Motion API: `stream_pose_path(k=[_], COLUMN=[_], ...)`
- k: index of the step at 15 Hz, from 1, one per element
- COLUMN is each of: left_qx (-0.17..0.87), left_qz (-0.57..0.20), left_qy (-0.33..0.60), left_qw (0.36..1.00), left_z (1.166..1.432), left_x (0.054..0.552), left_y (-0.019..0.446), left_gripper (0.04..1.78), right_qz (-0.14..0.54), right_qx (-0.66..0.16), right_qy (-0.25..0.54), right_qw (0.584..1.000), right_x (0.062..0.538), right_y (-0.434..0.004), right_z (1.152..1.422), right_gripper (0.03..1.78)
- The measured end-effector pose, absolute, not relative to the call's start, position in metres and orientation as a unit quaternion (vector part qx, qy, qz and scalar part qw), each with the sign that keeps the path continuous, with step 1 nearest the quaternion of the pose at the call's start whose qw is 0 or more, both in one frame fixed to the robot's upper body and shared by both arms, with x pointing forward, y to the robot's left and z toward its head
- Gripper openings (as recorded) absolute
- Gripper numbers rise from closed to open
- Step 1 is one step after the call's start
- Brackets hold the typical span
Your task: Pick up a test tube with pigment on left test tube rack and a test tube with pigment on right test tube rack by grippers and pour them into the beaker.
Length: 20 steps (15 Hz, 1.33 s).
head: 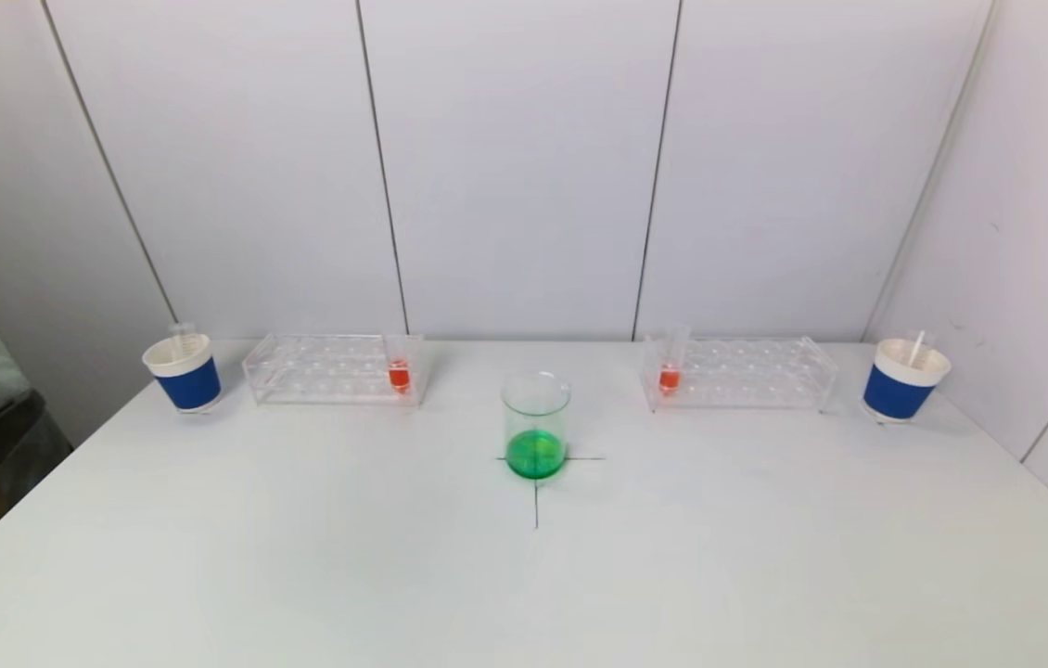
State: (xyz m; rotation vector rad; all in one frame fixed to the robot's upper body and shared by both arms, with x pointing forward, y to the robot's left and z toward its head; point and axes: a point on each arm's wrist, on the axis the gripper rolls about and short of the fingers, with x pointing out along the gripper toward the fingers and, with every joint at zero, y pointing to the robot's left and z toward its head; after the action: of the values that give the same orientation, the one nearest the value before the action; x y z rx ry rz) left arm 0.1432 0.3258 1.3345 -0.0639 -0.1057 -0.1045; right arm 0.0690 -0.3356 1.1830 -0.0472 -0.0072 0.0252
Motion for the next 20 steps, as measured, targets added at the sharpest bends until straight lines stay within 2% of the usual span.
stream_pose_path(k=[6, 9, 15, 20], left_qx=[0.007, 0.025, 0.025, 0.034], left_qz=[0.079, 0.095, 0.061, -0.011], left_qy=[-0.069, -0.084, -0.048, 0.012], left_qw=[0.994, 0.992, 0.997, 0.999], left_z=[1.307, 1.295, 1.259, 1.222], left_x=[0.093, 0.082, 0.086, 0.093], left_y=[0.341, 0.343, 0.341, 0.337], left_gripper=[1.76, 1.76, 1.76, 1.76], right_qz=[0.013, 0.013, 0.013, 0.013], right_qx=[-0.024, -0.024, -0.024, -0.024], right_qy=[-0.004, -0.004, -0.004, -0.004], right_qw=[1.0, 1.0, 1.0, 1.0], right_x=[0.069, 0.069, 0.069, 0.069], right_y=[-0.336, -0.336, -0.336, -0.336], right_z=[1.183, 1.183, 1.183, 1.183], right_gripper=[1.77, 1.77, 1.77, 1.77])
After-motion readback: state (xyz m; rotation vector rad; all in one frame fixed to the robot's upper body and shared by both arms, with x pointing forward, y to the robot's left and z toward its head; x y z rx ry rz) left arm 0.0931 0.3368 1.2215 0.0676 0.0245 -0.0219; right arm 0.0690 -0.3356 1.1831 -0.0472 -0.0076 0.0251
